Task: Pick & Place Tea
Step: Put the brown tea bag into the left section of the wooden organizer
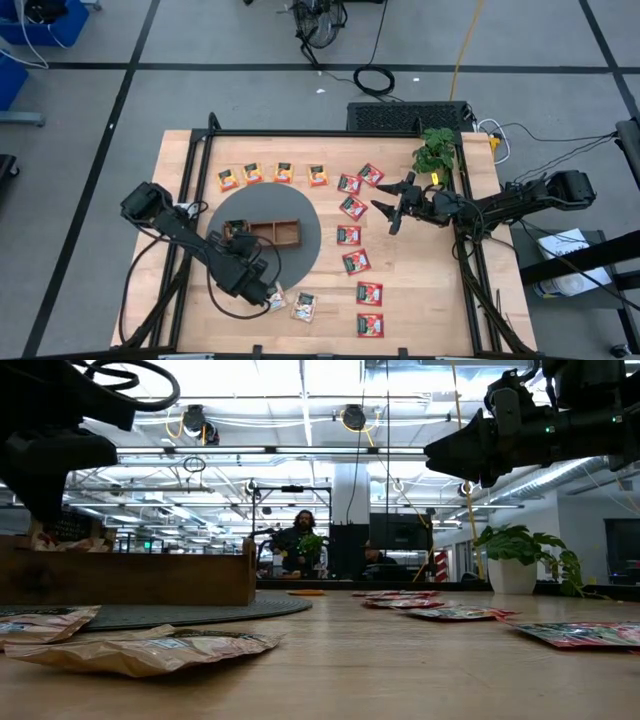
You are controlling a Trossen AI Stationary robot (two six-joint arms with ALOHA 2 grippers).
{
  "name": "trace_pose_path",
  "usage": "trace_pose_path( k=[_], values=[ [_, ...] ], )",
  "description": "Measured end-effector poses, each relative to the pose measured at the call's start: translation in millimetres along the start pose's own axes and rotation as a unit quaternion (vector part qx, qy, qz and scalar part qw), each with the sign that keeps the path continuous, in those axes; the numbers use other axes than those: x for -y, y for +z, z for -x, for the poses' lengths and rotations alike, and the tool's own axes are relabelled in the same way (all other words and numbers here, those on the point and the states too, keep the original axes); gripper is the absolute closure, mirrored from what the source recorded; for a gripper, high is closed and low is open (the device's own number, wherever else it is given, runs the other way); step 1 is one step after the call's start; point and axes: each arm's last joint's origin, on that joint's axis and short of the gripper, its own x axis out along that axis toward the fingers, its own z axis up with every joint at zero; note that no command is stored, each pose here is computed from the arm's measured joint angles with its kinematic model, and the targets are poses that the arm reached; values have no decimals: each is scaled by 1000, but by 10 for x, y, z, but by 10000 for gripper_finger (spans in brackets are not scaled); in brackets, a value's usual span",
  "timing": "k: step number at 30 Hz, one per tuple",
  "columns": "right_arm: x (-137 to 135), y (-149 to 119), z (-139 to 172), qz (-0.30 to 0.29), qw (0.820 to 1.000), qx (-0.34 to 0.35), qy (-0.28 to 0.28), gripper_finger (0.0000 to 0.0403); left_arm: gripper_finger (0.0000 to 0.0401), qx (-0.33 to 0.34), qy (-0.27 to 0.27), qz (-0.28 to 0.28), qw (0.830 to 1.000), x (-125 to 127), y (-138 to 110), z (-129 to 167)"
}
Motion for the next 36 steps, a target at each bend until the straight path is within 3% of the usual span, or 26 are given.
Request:
trace_pose_path(
  k=[7, 19, 27, 36],
  values=[
    [0, 0, 0, 0, 1000, 0, 0, 190, 398, 0, -17, 4, 1000, 40, -24, -65],
    [0, 0, 0, 0, 1000, 0, 0, 190, 400, 22, 16, 27, 999, -33, -99, -334],
    [0, 0, 0, 0, 1000, 0, 0, 190, 398, 39, 40, 87, 995, -97, -115, -423],
    [-1, 0, 0, 0, 1000, 0, 0, 190, 397, 71, 36, 106, 991, -105, -96, -421]
  ],
)
